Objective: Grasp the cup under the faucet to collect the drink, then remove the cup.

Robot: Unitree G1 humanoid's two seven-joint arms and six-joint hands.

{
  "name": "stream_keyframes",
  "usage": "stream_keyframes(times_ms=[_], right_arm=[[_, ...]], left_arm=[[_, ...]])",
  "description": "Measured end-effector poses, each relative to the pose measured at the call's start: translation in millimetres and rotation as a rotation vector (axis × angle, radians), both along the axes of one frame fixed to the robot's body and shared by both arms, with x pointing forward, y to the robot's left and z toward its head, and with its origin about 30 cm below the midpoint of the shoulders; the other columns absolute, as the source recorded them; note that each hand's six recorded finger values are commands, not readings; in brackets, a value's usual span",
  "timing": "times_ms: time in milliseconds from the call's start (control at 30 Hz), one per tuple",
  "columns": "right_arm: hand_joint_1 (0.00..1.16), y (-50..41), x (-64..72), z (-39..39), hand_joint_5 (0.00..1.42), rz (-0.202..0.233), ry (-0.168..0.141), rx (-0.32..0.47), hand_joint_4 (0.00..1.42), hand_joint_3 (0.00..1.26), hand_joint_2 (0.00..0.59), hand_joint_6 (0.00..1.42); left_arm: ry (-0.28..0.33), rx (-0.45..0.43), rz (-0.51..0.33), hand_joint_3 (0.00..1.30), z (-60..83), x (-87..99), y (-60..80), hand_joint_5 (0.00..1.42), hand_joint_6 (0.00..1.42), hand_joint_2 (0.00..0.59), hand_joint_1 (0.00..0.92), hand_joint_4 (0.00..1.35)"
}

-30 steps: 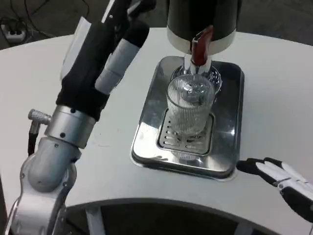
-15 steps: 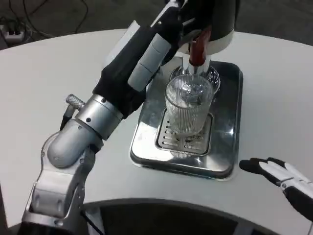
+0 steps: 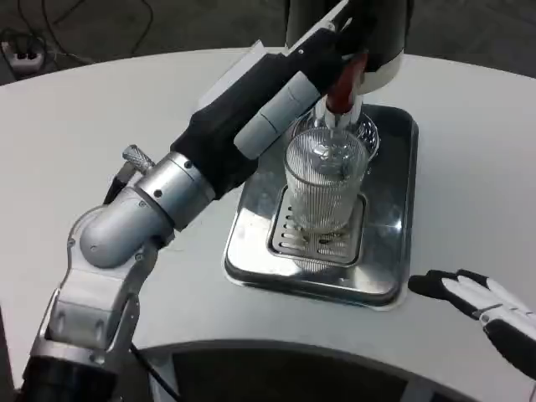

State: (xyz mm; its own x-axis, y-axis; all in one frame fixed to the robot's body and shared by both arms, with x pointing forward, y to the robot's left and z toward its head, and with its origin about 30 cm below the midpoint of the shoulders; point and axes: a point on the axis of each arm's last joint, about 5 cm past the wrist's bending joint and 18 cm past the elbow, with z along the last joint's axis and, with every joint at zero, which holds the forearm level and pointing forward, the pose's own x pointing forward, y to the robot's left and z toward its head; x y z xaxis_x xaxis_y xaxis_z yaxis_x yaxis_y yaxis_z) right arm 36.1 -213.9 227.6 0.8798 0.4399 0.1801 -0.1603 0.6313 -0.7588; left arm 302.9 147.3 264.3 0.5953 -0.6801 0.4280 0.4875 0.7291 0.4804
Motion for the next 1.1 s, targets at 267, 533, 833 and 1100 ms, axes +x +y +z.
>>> stream_keyframes(times_ms=[267, 533, 833, 1100], right_arm=[[0.5, 1.4, 1.9, -0.4, 0.0, 0.012, -0.012, 0.004, 0.06, 0.12, 0.503, 0.0], [0.5, 3.1, 3.6, -1.3, 0.0, 0.022, -0.019, 0.002, 0.07, 0.12, 0.503, 0.0], [0.5, 4.9, 6.9, -2.8, 0.01, 0.024, -0.017, 0.011, 0.08, 0.12, 0.5, 0.0], [0.5, 6.6, 11.7, -3.9, 0.01, 0.027, -0.017, 0.034, 0.08, 0.12, 0.474, 0.0]], left_arm=[[-0.065, 0.097, 0.013, 0.0, 6.2, -2.4, 9.0, 0.15, 0.13, 0.042, 0.0, 0.0], [-0.116, 0.165, 0.0, 0.0, 8.1, -2.0, 14.8, 0.15, 0.11, 0.05, 0.0, 0.0], [-0.202, 0.273, 0.017, 0.0, 13.2, -2.5, 18.4, 0.15, 0.11, 0.06, 0.0, 0.0], [-0.228, 0.319, 0.011, 0.0, 16.4, -2.2, 20.8, 0.15, 0.11, 0.063, 0.0, 0.0]])
